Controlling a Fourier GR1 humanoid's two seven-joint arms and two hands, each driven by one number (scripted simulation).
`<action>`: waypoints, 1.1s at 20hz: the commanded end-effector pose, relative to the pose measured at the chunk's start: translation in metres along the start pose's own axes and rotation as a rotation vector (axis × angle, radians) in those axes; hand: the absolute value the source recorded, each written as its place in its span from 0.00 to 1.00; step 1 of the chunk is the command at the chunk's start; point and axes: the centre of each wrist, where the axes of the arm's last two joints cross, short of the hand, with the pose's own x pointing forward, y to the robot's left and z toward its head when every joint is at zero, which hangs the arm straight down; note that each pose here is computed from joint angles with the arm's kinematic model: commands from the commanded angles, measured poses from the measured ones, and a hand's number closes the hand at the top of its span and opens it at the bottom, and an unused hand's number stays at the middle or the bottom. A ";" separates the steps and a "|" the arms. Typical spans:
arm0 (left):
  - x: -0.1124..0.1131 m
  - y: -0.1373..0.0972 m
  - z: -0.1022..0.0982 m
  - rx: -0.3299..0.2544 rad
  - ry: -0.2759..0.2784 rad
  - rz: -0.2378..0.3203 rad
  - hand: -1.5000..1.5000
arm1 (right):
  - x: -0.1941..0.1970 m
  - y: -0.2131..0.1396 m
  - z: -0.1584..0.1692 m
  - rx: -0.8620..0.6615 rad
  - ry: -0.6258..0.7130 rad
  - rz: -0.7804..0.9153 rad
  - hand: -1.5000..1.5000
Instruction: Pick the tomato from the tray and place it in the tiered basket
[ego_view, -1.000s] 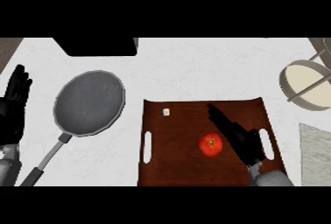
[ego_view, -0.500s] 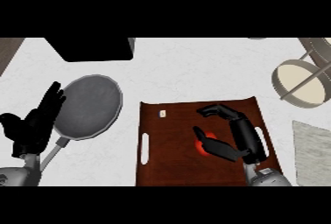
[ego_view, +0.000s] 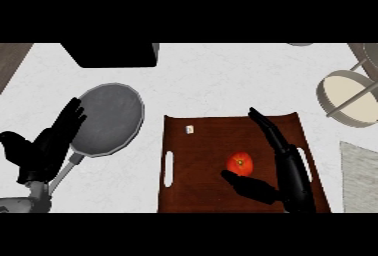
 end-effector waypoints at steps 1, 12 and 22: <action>0.004 -0.005 -0.002 -0.004 0.006 0.007 0.50 | 0.002 -0.031 0.003 0.055 0.021 0.335 0.00; 0.007 -0.017 -0.001 -0.026 0.000 0.023 0.50 | 0.081 -0.021 0.014 0.570 0.252 0.710 0.00; -0.007 -0.012 -0.007 -0.034 -0.013 0.006 0.50 | 0.099 0.029 -0.003 0.489 0.384 0.726 0.00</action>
